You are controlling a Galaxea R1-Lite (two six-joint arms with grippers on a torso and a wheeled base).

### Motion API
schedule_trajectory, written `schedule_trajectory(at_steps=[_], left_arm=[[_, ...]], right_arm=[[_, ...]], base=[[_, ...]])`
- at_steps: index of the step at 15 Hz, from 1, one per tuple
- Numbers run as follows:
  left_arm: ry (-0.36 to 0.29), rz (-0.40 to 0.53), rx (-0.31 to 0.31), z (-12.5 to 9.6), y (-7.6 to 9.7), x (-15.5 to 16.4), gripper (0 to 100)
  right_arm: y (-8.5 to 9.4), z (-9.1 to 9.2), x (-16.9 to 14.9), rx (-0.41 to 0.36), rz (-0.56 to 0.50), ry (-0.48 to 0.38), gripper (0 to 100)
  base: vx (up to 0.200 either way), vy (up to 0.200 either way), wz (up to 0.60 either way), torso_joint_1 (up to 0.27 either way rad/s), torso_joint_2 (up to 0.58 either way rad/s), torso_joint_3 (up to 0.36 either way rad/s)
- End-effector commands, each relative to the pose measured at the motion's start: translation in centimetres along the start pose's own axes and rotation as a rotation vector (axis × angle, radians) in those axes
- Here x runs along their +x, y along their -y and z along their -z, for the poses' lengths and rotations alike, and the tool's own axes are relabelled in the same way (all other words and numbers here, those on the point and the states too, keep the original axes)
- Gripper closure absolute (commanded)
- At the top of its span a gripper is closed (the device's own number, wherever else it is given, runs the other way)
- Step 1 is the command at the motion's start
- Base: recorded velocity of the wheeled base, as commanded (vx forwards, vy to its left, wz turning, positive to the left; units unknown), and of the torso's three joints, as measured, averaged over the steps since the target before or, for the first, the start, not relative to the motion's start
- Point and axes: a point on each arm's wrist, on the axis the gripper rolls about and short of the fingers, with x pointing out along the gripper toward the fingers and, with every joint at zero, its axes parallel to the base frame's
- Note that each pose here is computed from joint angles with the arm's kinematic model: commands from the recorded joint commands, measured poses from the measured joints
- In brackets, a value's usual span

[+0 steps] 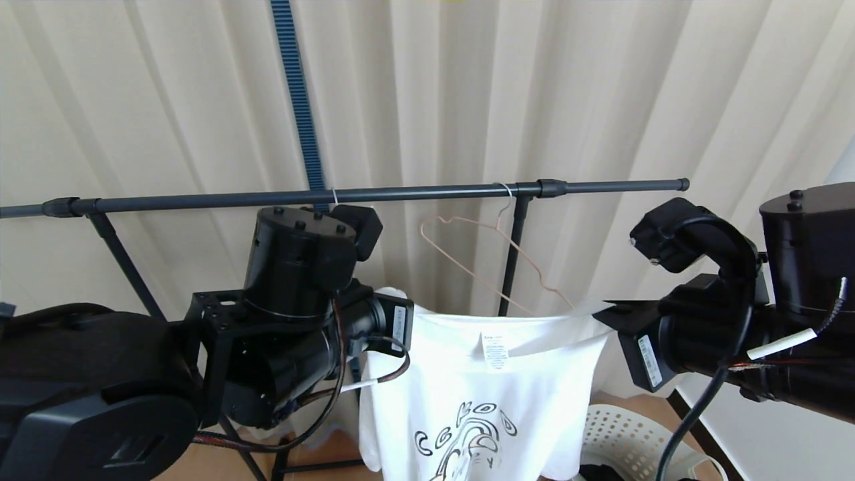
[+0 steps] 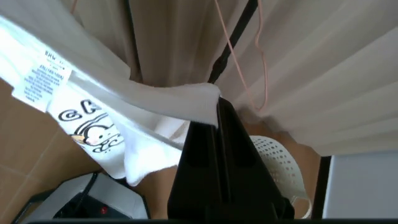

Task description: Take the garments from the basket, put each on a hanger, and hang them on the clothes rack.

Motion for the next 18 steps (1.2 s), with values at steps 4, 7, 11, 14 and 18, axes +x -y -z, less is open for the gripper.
schedule_trajectory(at_steps=[4, 7, 11, 14, 18], left_arm=[[0.095, 0.072, 0.008, -4.2, 1.0, 3.5, 100], [0.132, 0.073, 0.001, -5.5, 1.6, 5.8, 100], [0.173, 0.151, 0.004, -7.0, 1.9, 6.3, 100], [0.183, 0.161, 0.000, -7.4, 1.6, 7.1, 100], [0.173, 0.170, -0.001, -7.2, 1.5, 7.3, 100]], right_arm=[[-1.9, 0.0, -3.5, -0.068, -0.131, 0.029, 100], [-4.1, 0.6, -3.4, -0.092, -0.234, 0.000, 100], [-7.1, 0.1, -2.4, 0.005, -0.311, -0.041, 100], [-8.9, -2.0, -1.5, 0.219, -0.337, -0.041, 100], [-9.3, -2.8, -1.3, 0.291, -0.342, -0.032, 100]], base=[[0.000, 0.000, 0.00, 0.000, 0.00, 0.000], [0.000, 0.000, 0.00, 0.000, 0.00, 0.000], [0.000, 0.000, 0.00, 0.000, 0.00, 0.000], [0.000, 0.000, 0.00, 0.000, 0.00, 0.000], [0.000, 0.000, 0.00, 0.000, 0.00, 0.000]])
